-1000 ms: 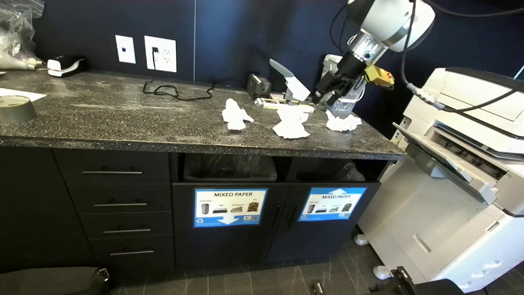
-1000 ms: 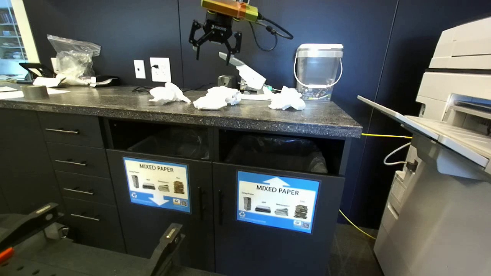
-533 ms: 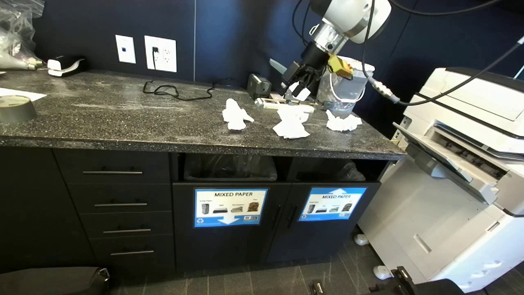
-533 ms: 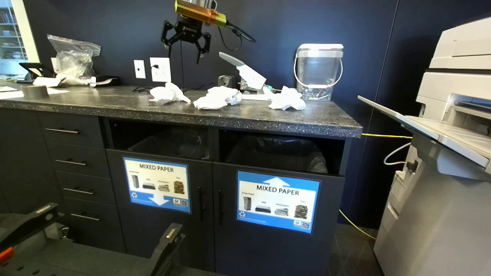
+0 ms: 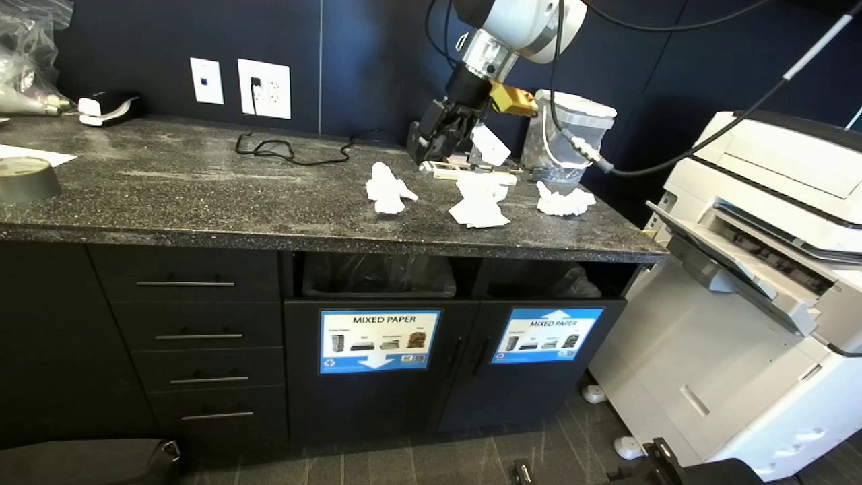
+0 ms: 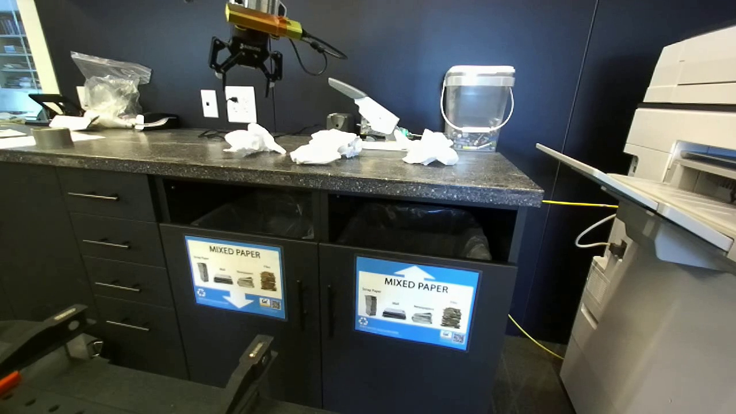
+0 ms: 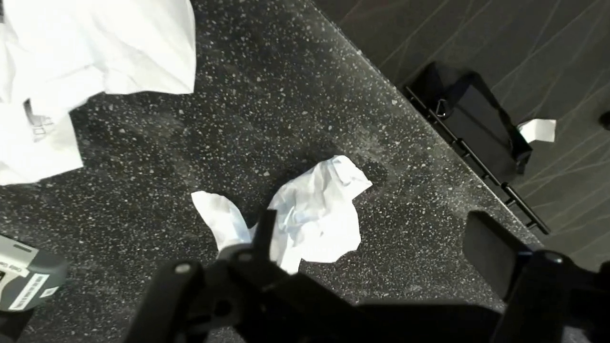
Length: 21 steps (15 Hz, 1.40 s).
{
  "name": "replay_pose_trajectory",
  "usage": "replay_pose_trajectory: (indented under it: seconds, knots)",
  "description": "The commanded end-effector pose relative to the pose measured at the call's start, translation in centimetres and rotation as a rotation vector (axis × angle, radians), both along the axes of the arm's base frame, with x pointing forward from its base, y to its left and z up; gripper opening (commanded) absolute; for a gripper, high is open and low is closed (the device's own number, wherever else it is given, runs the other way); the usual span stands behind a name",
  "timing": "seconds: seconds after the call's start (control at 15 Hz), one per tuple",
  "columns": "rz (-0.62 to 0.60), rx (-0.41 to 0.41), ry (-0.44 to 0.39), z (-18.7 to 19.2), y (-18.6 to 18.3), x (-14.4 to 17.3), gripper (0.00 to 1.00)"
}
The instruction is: Put the white pieces of paper in the right bin
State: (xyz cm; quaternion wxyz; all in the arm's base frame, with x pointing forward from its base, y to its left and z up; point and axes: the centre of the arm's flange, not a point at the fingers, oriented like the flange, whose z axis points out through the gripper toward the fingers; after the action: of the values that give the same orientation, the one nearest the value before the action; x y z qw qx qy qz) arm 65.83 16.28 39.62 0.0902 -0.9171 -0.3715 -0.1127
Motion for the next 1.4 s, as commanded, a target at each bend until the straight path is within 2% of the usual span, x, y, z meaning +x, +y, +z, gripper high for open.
replay_pose_trajectory:
  seconds: [0.0,0.4,0.73,0.87,1.13,1.33]
  knots:
    - [-0.035,-0.050,0.010,0.0,4.8,1.9,1.00]
    - [-0.249,-0.086,0.016,-1.7,9.6,3.7,1.00]
    - [-0.379,-0.079,0.003,-4.2,10.3,5.5,1.00]
    - [-0.412,-0.072,-0.019,-6.0,11.3,5.9,1.00]
    - [-0.462,-0.067,-0.047,-7.6,11.0,7.2,1.00]
    - [-0.477,-0.093,-0.062,-9.0,11.0,7.6,1.00]
